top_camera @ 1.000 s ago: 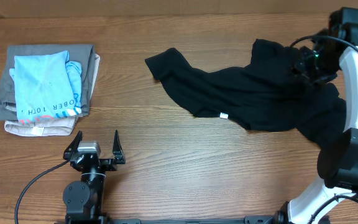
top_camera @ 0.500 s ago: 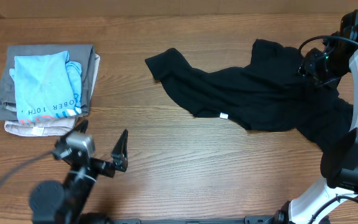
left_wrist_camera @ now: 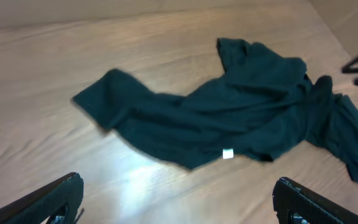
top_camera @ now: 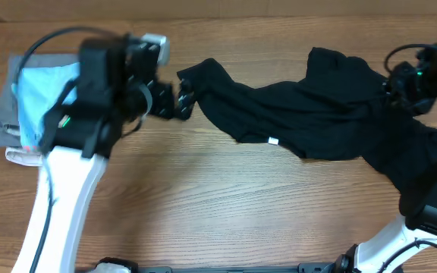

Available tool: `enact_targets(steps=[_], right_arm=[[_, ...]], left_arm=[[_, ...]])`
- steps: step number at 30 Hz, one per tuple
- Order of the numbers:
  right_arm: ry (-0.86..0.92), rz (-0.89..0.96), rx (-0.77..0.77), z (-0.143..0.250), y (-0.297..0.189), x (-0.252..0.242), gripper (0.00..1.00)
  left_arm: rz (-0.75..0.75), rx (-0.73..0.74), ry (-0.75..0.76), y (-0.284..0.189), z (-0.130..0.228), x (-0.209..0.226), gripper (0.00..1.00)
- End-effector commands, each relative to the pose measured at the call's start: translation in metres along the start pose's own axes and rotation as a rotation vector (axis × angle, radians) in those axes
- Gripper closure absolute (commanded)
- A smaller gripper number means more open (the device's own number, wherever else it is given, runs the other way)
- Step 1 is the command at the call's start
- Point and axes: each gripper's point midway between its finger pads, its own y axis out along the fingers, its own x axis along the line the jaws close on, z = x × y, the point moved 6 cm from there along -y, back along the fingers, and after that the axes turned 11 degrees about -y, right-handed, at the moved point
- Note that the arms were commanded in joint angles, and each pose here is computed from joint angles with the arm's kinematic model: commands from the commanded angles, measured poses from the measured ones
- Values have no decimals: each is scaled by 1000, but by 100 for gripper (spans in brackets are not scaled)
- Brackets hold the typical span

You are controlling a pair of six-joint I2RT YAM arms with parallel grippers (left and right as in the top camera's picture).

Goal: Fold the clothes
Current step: 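Reach the left gripper to the shirt's left end and grasp it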

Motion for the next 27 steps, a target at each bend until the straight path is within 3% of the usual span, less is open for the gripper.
enact_targets(steps=[1, 2, 4, 5, 6, 7, 10, 11, 12, 15, 22, 27], right_arm=[[46, 9, -61, -3, -18, -20, 44], [62, 12, -62, -4, -16, -27, 44], [86, 16, -59, -4, -14, -36, 44], [94, 16, -55, -4, -13, -39, 44], [101, 16, -51, -4, -12, -42, 44], [107, 15, -47, -4, -10, -44, 44], [110, 16, -44, -6, -6, -46, 43], [109, 16, -46, -7, -6, -46, 43], [108, 15, -51, -8, -5, -46, 43], [104, 15, -58, -9, -5, -46, 43], [105, 15, -57, -9, -5, -46, 42], [104, 15, -57, -9, -5, -46, 42]], left_arm=[[61, 53, -21, 36, -8, 0, 0], [94, 70, -25, 46, -8, 0, 0], [117, 87, -28, 66, -9, 4, 54], [116, 96, -33, 76, -9, 6, 75], [99, 107, -52, 88, -8, 11, 85], [64, 123, -87, 101, -5, 18, 88], [-55, 177, -143, 136, 8, 42, 81], [-83, 203, -147, 148, 15, 48, 77], [-110, 242, -137, 165, 25, 56, 65], [-118, 305, -62, 197, 43, 64, 53], [-257, 331, -23, 255, 70, 99, 42], [-259, 328, -25, 280, 81, 111, 48]])
